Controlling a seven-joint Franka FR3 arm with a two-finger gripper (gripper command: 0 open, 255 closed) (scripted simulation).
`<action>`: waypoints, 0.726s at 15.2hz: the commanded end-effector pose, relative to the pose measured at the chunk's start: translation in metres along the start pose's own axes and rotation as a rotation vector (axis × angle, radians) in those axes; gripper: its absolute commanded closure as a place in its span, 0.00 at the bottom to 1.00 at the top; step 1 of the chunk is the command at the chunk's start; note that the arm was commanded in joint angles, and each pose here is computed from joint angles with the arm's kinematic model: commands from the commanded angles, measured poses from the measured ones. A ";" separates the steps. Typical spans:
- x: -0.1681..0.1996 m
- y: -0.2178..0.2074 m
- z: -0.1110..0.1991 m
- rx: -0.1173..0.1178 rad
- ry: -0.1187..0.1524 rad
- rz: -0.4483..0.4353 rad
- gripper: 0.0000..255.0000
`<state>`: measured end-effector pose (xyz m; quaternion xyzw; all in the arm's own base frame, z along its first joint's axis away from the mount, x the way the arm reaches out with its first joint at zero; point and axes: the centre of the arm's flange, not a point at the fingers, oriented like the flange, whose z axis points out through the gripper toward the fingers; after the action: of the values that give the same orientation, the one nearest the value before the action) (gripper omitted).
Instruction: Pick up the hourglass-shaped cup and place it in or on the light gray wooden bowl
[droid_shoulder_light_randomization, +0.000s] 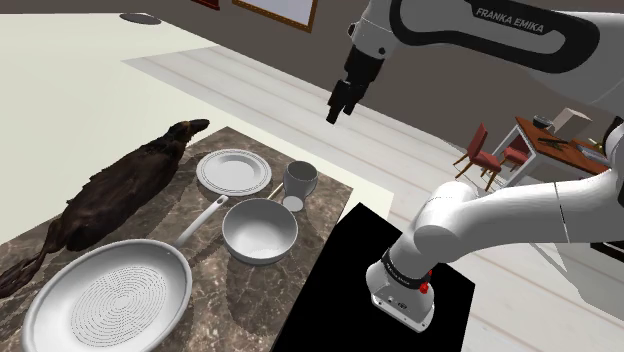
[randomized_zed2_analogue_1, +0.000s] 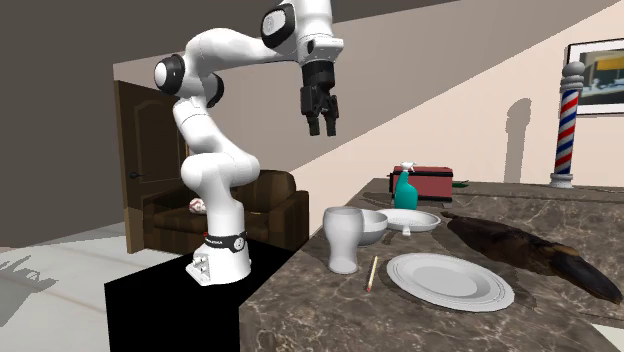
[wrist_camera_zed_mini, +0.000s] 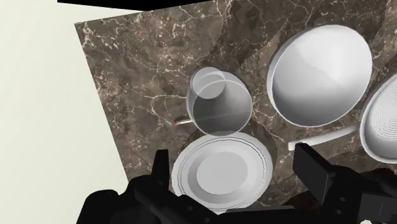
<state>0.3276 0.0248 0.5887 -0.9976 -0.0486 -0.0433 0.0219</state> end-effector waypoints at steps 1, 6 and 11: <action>0.000 0.000 0.000 0.000 0.000 0.000 0.00; 0.016 0.002 0.065 -0.024 -0.035 0.004 0.00; 0.029 0.006 0.131 -0.049 -0.070 0.008 0.00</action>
<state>0.3659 0.0287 0.4741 -0.9989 -0.0447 -0.0121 -0.0012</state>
